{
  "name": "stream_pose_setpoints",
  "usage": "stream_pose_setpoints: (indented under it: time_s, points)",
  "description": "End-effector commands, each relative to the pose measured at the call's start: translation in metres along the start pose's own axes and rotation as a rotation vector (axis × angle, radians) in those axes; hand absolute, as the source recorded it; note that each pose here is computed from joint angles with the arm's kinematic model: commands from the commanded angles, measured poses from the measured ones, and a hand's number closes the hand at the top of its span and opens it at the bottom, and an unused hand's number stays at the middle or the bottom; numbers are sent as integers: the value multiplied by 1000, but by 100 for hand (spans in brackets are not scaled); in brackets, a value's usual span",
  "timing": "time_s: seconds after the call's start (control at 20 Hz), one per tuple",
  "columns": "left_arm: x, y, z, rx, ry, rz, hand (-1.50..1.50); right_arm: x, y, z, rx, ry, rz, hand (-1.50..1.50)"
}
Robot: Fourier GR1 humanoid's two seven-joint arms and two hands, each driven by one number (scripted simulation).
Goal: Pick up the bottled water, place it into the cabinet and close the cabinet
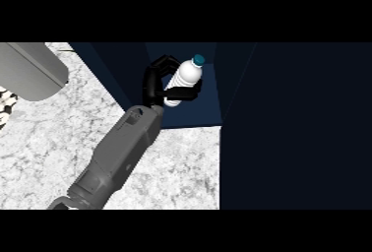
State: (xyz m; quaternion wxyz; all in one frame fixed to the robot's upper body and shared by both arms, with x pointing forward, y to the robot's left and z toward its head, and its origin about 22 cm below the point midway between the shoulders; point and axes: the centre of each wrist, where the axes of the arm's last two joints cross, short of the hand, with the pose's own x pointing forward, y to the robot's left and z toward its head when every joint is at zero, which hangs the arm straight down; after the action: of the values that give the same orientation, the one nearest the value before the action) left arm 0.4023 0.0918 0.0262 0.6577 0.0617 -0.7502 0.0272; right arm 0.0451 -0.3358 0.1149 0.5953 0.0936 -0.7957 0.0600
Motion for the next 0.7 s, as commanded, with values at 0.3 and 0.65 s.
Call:
stream_pose_setpoints:
  time_s: [0.3, 0.65]
  points:
    - [8, -5, -22, 50, -31, -142, -150, 16, 19, -3, 23, -82, -74, -150]
    - [15, -2, -33, 40, -8, -181, -150, 23, 19, -5, 47, -75, -54, -150]
